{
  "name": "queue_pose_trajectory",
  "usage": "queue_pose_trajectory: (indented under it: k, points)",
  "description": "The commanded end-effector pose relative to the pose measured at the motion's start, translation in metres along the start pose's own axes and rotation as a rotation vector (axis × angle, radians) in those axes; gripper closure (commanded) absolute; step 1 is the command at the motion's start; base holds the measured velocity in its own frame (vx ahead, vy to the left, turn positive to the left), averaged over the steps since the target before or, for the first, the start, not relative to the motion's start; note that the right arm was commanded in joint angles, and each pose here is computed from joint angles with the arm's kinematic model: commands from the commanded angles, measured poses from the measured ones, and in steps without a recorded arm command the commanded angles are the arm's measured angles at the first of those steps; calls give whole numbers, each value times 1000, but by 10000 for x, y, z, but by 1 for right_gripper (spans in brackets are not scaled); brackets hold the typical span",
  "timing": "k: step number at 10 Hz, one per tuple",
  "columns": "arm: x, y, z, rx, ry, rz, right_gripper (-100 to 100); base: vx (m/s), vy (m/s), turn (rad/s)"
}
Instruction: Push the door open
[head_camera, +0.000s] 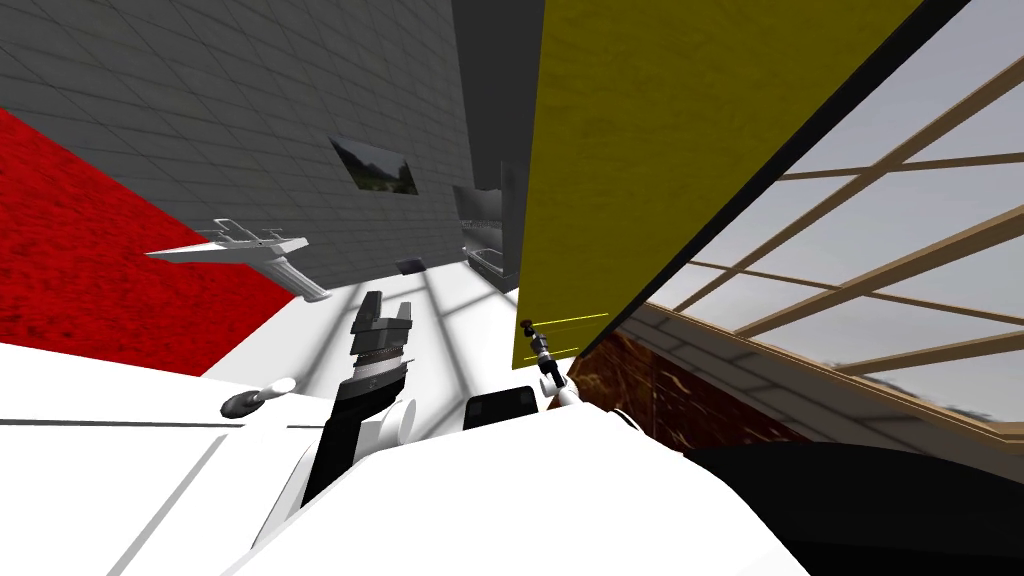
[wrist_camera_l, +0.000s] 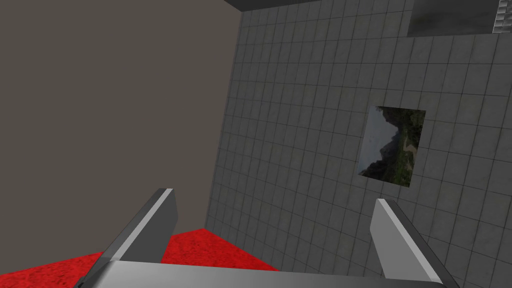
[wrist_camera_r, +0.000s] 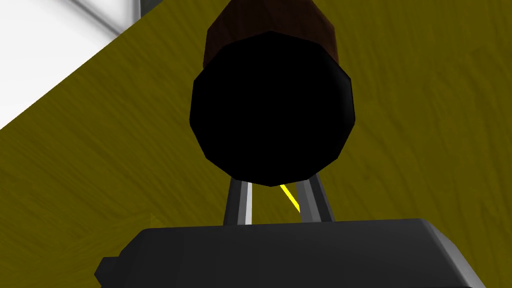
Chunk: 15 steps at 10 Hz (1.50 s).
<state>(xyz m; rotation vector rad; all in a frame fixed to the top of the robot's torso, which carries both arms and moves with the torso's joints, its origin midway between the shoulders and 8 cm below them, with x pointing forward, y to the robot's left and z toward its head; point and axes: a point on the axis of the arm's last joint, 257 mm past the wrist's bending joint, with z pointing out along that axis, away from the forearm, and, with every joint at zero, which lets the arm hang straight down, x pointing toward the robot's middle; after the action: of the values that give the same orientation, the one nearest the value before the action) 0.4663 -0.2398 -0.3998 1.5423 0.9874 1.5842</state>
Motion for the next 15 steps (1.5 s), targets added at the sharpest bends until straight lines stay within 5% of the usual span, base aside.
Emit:
queue_pose_trajectory:
  k: [1,6,15]
  points:
    - [108,82,80,-25,23,61,100,60,39,-99]
    - [135,65,105,-22,23,175,100,36,19,-35]
    - [107,4,85,-8,13,222,100,14,8,-15]
